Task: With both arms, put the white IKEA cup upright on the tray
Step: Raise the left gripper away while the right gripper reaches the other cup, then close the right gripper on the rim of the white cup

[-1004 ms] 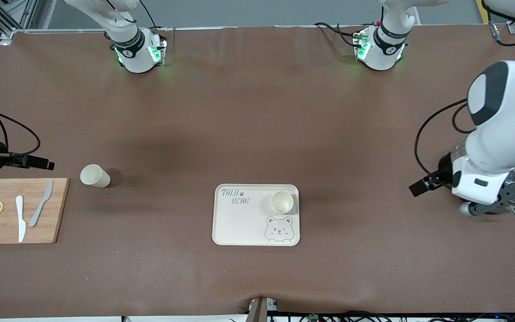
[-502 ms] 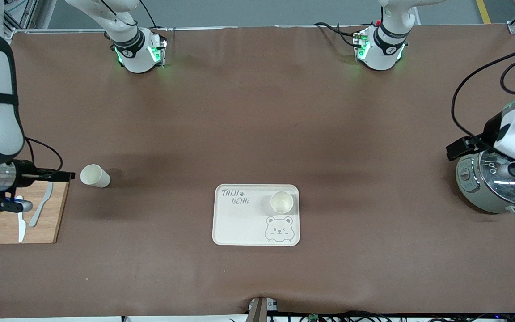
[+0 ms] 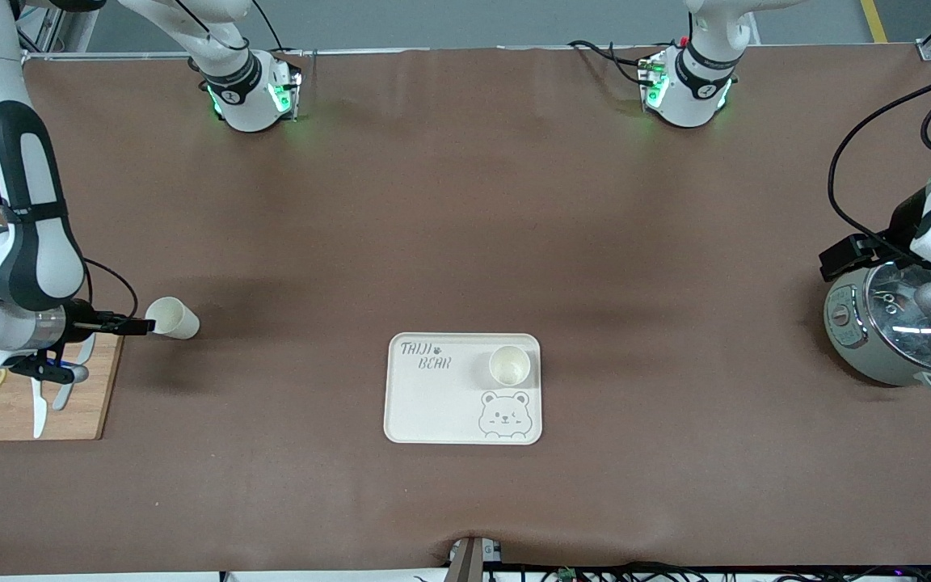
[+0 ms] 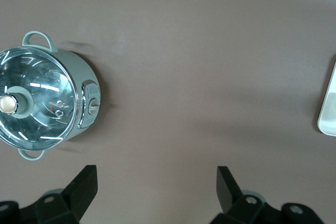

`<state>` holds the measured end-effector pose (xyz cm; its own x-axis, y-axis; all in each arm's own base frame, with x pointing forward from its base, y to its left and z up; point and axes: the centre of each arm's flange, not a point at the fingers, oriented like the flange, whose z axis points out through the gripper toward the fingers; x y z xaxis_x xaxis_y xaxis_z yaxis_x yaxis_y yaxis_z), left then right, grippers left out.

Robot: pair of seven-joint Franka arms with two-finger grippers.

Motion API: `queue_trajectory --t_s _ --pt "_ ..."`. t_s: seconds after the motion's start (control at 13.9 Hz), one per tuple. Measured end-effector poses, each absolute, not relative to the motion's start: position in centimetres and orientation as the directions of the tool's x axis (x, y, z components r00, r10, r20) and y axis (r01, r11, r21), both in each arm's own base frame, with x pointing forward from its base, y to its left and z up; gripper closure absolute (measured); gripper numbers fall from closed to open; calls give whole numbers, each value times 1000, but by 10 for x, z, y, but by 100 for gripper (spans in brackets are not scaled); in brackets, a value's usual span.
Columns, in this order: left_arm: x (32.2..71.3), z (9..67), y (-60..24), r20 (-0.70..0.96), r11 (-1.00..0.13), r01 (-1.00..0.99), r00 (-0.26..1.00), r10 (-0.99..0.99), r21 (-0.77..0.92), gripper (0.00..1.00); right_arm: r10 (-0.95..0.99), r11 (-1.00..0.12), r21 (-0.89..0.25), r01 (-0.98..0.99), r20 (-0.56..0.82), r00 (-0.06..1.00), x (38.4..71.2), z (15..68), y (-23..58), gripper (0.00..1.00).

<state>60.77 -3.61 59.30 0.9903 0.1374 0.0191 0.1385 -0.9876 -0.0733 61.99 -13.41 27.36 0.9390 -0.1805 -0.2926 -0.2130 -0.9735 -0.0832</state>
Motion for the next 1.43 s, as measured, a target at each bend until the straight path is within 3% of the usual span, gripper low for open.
queue_trajectory --t_s 0.29,0.43,0.65,1.15,1.43 --pt "606 599 -39 30 -990 123 992 121 -72 0 -168 -975 -91 -204 -302 938 605 269 -140 0" --pt "600 611 -40 45 -990 122 992 119 -73 0 -173 -974 -91 -208 -299 939 599 266 -142 14" --pt "583 633 -39 44 -995 61 997 57 -84 0 -184 -974 -83 -212 -264 947 590 246 -143 21" --pt "541 647 -18 0 -998 57 998 57 -22 0 -189 -973 -85 -217 -254 948 581 232 -137 95" --pt "534 648 -35 -11 -999 30 999 30 -23 0 -214 -967 -84 -242 -252 944 599 263 -124 97"
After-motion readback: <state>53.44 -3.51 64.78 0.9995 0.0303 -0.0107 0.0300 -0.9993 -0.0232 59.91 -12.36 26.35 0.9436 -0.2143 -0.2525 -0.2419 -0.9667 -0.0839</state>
